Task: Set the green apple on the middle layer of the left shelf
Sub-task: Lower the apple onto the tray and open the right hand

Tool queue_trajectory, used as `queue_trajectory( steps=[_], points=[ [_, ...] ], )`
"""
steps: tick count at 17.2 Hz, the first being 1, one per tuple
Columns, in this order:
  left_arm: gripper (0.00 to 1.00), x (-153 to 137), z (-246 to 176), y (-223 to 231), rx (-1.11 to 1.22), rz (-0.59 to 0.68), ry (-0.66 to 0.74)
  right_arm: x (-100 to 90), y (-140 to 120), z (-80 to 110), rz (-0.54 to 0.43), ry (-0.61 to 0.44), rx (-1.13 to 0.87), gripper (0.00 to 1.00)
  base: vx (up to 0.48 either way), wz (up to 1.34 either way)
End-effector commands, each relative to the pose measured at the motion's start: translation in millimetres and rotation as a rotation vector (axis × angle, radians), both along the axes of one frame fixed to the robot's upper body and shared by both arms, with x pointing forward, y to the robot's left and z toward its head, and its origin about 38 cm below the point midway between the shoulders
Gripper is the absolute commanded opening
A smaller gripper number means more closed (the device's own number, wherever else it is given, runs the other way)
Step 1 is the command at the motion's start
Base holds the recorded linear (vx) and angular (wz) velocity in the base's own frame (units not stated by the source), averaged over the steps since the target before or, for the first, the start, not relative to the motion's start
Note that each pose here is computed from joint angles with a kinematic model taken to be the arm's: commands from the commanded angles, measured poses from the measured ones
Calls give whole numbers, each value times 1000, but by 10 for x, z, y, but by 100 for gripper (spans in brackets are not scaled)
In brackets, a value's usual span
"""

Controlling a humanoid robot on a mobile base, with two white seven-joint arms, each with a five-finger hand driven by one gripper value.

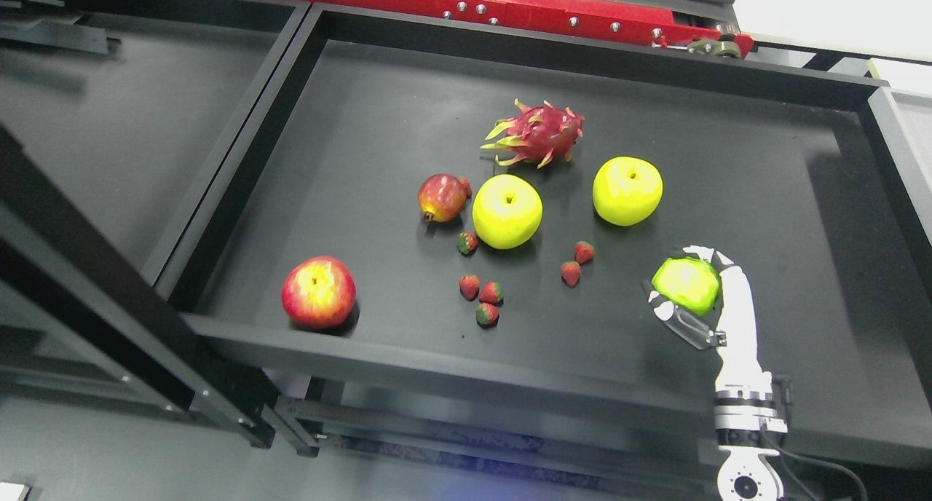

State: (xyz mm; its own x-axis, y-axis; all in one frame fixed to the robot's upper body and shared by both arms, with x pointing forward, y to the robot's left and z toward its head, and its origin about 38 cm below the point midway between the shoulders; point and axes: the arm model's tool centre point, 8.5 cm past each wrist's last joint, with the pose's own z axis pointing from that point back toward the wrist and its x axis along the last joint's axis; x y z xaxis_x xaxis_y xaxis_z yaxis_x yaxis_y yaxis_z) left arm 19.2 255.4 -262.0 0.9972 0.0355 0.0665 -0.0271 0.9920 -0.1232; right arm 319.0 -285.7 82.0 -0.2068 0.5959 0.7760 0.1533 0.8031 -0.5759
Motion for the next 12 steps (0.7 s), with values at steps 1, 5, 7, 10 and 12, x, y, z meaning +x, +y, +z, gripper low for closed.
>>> queue_trajectory(
  steps=[1,5,7,10,12],
  points=[
    [100,-66,6,113,18,1,14,86,-91,112,-20,-22,-16,0,155,-73],
    [100,-66,6,113,18,1,14,73,-124,106,-30,-20,-17,0,142,-67],
    [100,-66,6,113,18,1,14,69,-151,108,-36,-20,-19,0,103,-55],
    [100,-66,6,113,18,1,14,69,-149,102,-34,-17,-19,0,67,-25],
    [100,-66,6,113,18,1,14,71,-124,86,-25,-7,-14,79,40,-2]
  ],
)
